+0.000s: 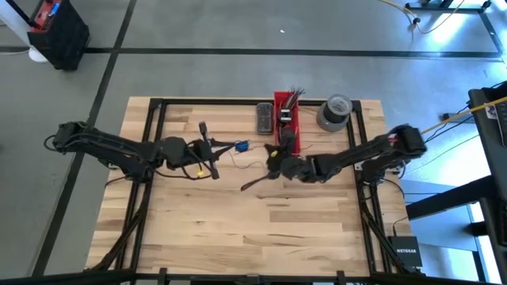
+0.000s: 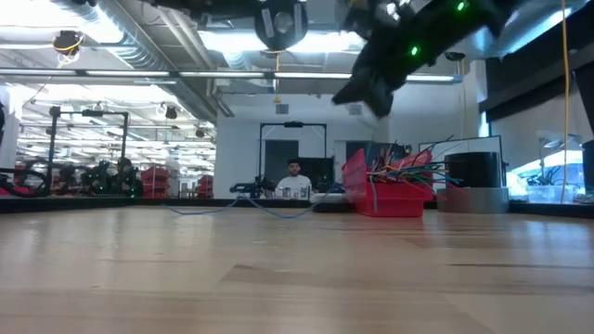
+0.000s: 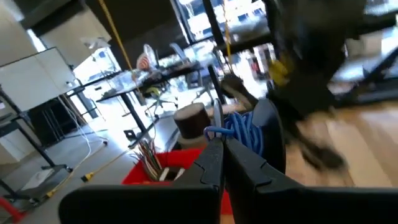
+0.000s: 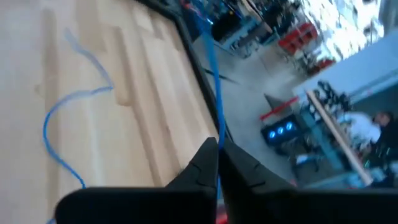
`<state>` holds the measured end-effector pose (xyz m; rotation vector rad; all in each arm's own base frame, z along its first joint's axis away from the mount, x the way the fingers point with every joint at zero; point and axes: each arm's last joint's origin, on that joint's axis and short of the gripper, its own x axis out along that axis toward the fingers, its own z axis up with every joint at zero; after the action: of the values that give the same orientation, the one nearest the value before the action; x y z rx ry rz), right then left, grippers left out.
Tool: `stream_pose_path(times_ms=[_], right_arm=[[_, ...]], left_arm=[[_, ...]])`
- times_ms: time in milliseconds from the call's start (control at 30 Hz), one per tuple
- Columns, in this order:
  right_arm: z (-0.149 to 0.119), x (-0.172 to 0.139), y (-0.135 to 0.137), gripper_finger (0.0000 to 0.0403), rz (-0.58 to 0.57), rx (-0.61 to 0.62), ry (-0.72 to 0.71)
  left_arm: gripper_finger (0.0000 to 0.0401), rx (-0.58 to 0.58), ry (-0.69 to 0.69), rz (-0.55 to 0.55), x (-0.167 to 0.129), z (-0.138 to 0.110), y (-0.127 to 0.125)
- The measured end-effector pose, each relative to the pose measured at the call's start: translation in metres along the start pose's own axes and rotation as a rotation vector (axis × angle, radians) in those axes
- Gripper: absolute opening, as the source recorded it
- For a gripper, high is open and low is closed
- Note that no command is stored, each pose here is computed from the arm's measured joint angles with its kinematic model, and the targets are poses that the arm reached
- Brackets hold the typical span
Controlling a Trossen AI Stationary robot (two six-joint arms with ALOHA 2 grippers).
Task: Coil cords
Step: Coil the blue wire into the black spool
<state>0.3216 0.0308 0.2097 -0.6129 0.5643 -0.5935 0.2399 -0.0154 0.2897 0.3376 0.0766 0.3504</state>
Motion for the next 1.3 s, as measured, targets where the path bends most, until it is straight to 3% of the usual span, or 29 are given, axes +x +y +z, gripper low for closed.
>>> stream_pose_path(times_ms=[133,267,533,733,967,1300], right_arm=[[0.002,-0.012,-0.031,0.0012,-0.001,0.139,0.012],[0.009,-0.025,-0.053,0.0005,0.079,0.329,-0.064],[0.026,-0.032,-0.058,0.0009,0.342,0.613,-0.249],[0.033,-0.019,-0.041,0.0009,0.429,0.671,-0.343],[0.037,-0.003,-0.025,0.0013,0.41,0.708,-0.441],[0.026,0.009,-0.009,0.0014,0.347,0.601,-0.333]], left_arm=[[0.0001,0.061,0.041,-0.028,-0.002,-0.003,-0.003],[0.0001,0.093,0.063,-0.022,0.003,-0.008,-0.004],[0.0001,0.104,0.136,0.02,0.025,-0.029,-0.005],[0.0001,0.114,0.138,0.022,0.041,-0.028,-0.012],[0.0001,0.089,0.145,0.028,0.062,-0.03,-0.019],[0.0001,-0.078,0.078,0.095,0.068,-0.023,-0.017]])
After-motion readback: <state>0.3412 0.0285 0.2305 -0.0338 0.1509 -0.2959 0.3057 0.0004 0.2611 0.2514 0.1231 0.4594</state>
